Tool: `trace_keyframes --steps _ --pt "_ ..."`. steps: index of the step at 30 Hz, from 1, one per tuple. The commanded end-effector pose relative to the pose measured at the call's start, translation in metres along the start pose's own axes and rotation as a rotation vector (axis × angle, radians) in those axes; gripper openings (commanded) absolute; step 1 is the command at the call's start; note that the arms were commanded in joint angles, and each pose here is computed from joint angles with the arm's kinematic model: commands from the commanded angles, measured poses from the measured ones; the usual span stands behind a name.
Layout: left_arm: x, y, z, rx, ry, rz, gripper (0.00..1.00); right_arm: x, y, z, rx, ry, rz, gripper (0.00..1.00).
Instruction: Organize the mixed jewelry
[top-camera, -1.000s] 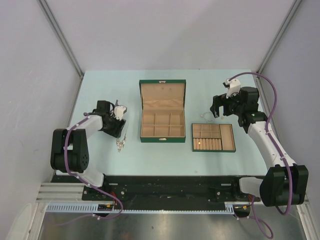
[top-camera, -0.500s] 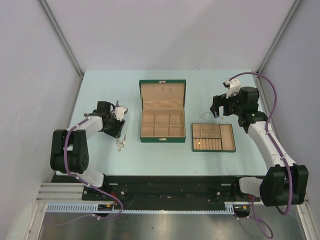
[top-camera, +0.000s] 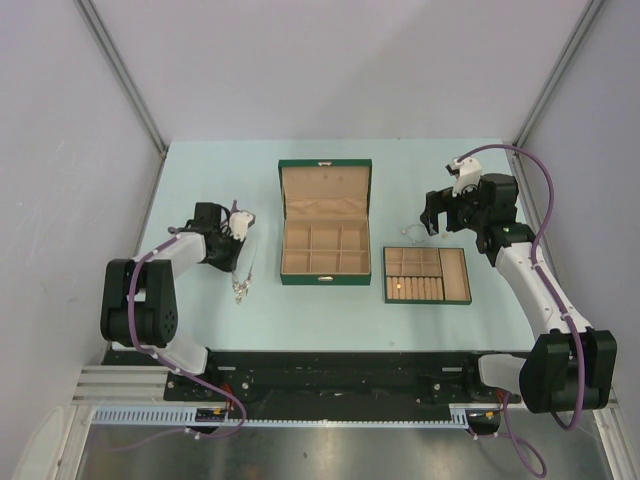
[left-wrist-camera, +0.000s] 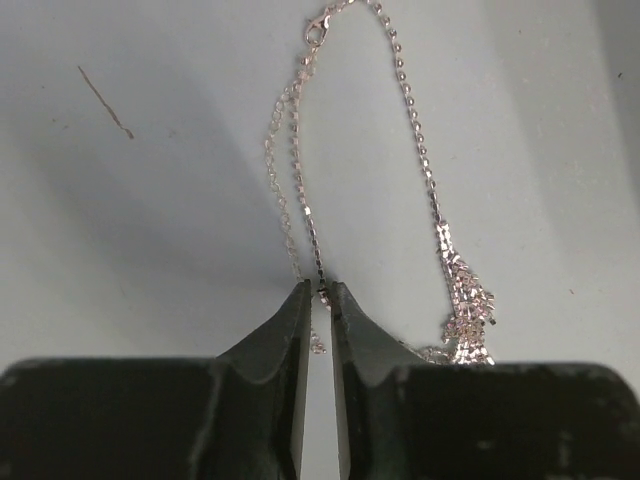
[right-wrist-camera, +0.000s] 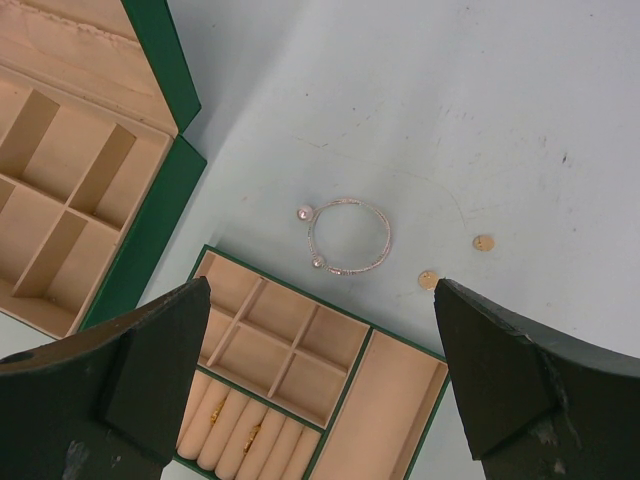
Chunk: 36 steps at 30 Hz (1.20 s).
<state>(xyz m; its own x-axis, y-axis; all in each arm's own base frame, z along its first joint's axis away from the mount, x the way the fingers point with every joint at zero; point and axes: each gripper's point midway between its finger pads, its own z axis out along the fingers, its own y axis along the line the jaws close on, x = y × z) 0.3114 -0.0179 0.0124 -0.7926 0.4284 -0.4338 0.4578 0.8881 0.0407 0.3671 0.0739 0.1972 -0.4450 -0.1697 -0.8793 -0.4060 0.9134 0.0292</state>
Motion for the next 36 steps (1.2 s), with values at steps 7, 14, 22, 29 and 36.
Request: trace_keyframes --steps 7,14,22,29,36 --pt "0.048 -0.007 0.010 0.008 0.162 0.005 0.05 -0.022 -0.002 -0.002 0.002 -0.056 -0.027 1.00" --pt "0.028 -0.012 0.001 0.041 0.080 0.005 0.00 -0.022 -0.002 -0.002 -0.001 -0.057 -0.027 1.00" --pt "-0.005 -0.014 -0.022 0.051 -0.048 0.019 0.00 -0.021 0.000 -0.002 -0.010 -0.055 -0.025 1.00" --pt "-0.031 -0.019 -0.044 0.074 -0.162 0.037 0.00 -0.020 0.005 0.000 -0.024 -0.049 -0.028 1.00" --pt "-0.046 -0.028 -0.061 0.114 -0.232 0.065 0.00 -0.020 0.016 0.003 -0.058 -0.046 -0.041 1.00"
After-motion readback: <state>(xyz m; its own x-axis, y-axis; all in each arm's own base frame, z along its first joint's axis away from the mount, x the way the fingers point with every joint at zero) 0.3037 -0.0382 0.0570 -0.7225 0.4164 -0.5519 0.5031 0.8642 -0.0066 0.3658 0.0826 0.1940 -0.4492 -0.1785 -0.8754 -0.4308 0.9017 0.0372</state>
